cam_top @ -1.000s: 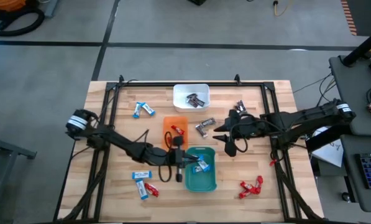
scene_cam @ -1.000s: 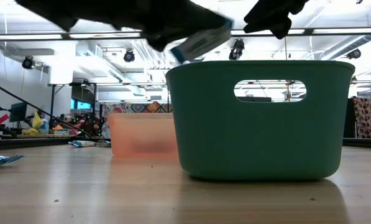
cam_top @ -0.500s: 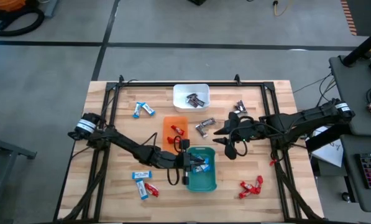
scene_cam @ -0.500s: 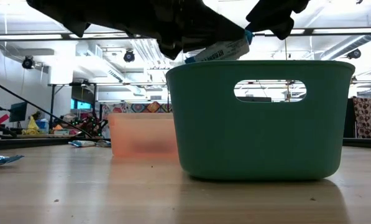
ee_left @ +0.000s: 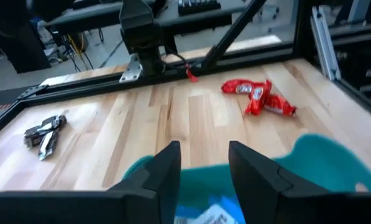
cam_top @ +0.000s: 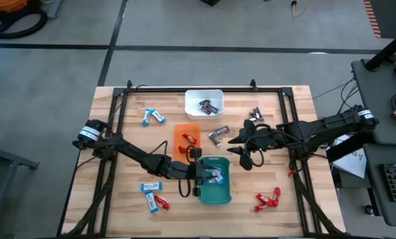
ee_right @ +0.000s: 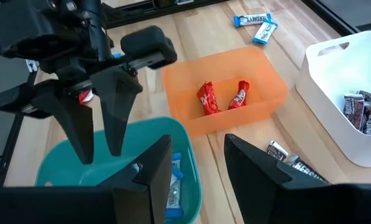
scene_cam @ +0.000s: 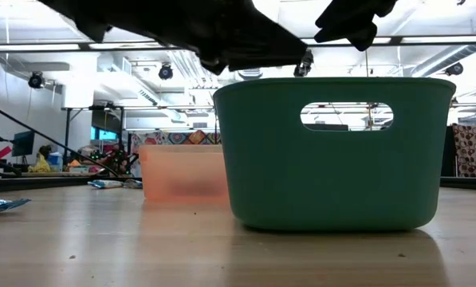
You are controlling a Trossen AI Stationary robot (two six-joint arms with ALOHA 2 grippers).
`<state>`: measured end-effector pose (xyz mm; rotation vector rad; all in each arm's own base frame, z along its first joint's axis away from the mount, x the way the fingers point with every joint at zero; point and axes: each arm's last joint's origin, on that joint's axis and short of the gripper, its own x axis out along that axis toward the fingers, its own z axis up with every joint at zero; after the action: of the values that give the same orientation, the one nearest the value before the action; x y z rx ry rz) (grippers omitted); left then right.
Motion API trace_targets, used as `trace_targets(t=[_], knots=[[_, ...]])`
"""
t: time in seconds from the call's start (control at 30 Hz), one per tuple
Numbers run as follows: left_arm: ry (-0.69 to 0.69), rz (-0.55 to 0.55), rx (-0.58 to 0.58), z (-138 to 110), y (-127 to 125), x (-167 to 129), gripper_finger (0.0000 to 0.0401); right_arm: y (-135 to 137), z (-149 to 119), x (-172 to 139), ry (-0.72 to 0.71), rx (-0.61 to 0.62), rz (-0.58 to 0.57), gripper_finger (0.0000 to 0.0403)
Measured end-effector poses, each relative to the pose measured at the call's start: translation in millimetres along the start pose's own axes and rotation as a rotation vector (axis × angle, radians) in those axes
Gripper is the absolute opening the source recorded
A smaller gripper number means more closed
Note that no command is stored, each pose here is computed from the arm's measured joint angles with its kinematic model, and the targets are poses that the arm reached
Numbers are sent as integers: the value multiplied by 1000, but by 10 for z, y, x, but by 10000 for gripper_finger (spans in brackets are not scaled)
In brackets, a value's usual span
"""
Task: Sort candy
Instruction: Put the brown chocolate bar into the white bin
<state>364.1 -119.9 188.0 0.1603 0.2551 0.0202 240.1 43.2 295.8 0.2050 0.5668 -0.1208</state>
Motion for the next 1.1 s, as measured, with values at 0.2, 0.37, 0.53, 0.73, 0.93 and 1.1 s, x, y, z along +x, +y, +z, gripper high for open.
trace_targets(t=[0.2,0.37,0.53,0.73,0.93,1.1], knots=[[130,-9,55,89,80,-189,114,-9,-18,0,16,41,-14,138],[291,-19,114,166,193,-466,100,-16,-19,2,15,94,-26,137],[418,-24,141,201,300,-766,84,-86,-25,12,26,193,-75,136],[405,-38,140,93,371,-1117,78,-291,-85,26,108,334,-189,136],[337,29,29,-4,479,-1427,78,-594,-125,16,179,429,-335,137],[284,84,-35,-43,568,-1625,77,-883,-163,6,241,500,-459,137]])
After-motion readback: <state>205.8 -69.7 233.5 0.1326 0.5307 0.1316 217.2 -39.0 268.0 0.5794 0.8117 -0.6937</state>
